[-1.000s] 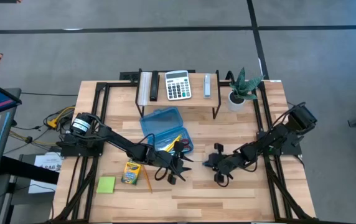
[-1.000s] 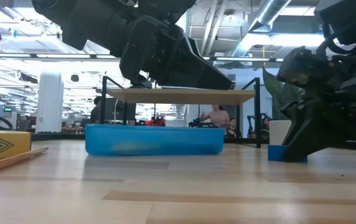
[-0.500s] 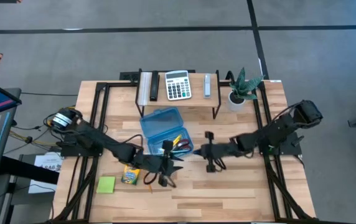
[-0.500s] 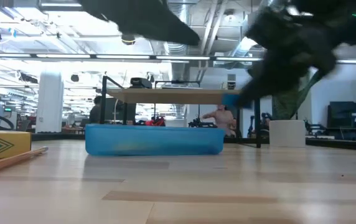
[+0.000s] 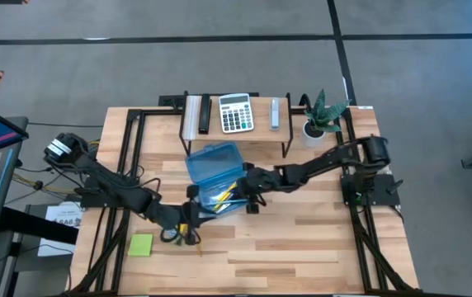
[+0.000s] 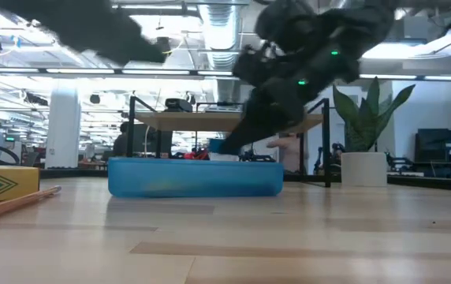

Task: Pack school essentials
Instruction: Put the blue eraser into the supply box, then put the orange pencil into the supply box

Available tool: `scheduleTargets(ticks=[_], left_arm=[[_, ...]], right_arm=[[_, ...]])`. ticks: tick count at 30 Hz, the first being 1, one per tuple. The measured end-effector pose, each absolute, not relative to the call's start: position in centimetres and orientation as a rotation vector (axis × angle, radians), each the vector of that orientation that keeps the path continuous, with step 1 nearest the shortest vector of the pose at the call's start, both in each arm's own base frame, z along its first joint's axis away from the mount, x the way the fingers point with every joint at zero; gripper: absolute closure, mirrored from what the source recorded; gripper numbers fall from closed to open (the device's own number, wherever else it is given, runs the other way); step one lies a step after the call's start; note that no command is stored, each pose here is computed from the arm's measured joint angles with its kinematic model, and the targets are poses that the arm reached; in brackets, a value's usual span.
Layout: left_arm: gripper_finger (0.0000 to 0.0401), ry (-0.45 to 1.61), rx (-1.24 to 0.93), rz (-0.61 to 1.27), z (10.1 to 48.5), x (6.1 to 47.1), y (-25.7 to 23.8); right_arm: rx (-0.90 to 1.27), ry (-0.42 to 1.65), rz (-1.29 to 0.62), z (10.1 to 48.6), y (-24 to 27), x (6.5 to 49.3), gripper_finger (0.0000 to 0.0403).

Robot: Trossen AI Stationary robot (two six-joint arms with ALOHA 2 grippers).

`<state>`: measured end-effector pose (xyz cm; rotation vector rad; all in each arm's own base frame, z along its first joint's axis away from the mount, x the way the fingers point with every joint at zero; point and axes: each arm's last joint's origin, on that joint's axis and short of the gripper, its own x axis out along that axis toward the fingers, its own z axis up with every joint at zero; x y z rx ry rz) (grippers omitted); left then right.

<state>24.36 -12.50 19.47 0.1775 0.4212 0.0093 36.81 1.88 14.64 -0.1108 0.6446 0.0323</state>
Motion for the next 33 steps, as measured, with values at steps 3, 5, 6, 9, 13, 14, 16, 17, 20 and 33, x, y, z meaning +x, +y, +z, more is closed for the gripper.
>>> scheduleTargets(ticks=[3,5,6,9,13,14,16,17,20,33], left_arm=[[0.0378,0.413,0.086,0.023,18.6,23.3,-12.1],[0.0385,0.453,0.041,0.011,18.2,22.7,-12.1],[0.0388,0.477,0.016,-0.001,18.0,22.5,-12.2],[0.0392,0.551,-0.052,-0.022,17.9,21.6,-12.5],[0.0392,0.658,-0.085,0.004,18.3,20.5,-12.9],[0.0392,0.681,-0.094,0.015,18.6,20.4,-13.0],[0.0392,0.732,-0.106,0.043,18.9,20.2,-13.2],[0.0392,0.756,-0.105,0.053,19.1,20.1,-13.3],[0.0392,0.775,-0.124,0.060,19.9,20.1,-13.9],[0.0385,0.675,-0.014,-0.135,19.8,21.9,-16.5]], right_arm=[[-0.109,0.670,0.029,14.2,1.7,37.9,0.0365],[-0.108,0.651,0.028,14.3,1.8,38.9,0.0341],[-0.109,0.665,0.029,14.4,1.8,38.9,0.0326],[-0.110,0.663,0.032,15.0,2.0,39.5,0.0280],[-0.124,0.683,0.043,15.4,2.2,39.4,0.0222],[-0.129,0.680,0.046,15.7,2.3,39.3,0.0211],[-0.131,0.650,0.049,16.5,2.5,39.3,0.0194],[-0.133,0.640,0.053,16.9,2.6,39.3,0.0189],[-0.140,0.633,0.067,17.5,3.2,39.0,0.0184],[-0.214,0.569,0.122,18.5,4.8,38.9,0.0211]])
